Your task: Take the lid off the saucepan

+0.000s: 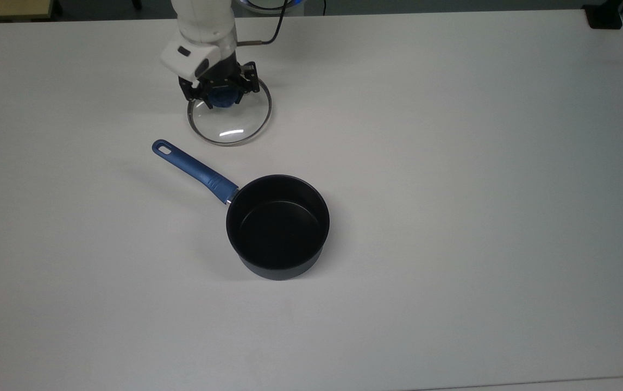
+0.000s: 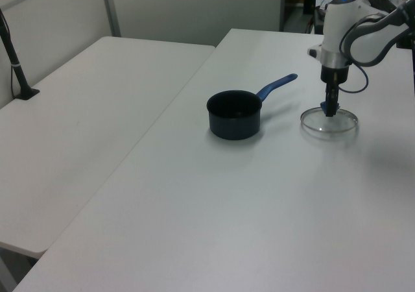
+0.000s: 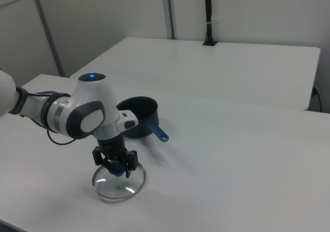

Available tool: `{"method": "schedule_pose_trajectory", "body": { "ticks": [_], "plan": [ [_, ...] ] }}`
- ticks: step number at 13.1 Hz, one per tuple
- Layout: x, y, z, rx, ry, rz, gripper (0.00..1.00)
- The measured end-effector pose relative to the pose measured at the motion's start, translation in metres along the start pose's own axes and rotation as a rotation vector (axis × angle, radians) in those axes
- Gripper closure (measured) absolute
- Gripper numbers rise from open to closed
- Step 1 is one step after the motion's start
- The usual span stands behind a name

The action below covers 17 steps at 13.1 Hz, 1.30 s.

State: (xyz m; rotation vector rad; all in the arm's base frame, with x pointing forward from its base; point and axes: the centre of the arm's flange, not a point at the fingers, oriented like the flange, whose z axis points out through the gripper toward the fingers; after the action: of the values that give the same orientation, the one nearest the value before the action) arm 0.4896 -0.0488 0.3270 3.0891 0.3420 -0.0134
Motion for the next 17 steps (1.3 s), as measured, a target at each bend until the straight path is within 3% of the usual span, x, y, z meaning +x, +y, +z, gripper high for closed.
{"method": "schedule_pose_trajectory", "body": {
  "ticks": [3,5,6,8,10,14,17],
  "plan": [
    [0.007,0.005,-0.001,-0.006,0.009,0.04,0.34],
    [0.021,0.014,-0.031,-0.004,-0.013,0.127,0.14],
    [0.037,0.023,-0.08,-0.002,-0.037,0.182,0.0],
    [0.052,0.032,-0.178,0.012,-0.032,0.246,0.0],
    [0.042,0.033,-0.282,0.013,0.022,0.289,0.0],
    [0.02,0.03,-0.323,0.042,0.045,0.352,0.0],
    [0.029,0.032,-0.322,0.045,0.09,0.409,0.0]
  ]
}}
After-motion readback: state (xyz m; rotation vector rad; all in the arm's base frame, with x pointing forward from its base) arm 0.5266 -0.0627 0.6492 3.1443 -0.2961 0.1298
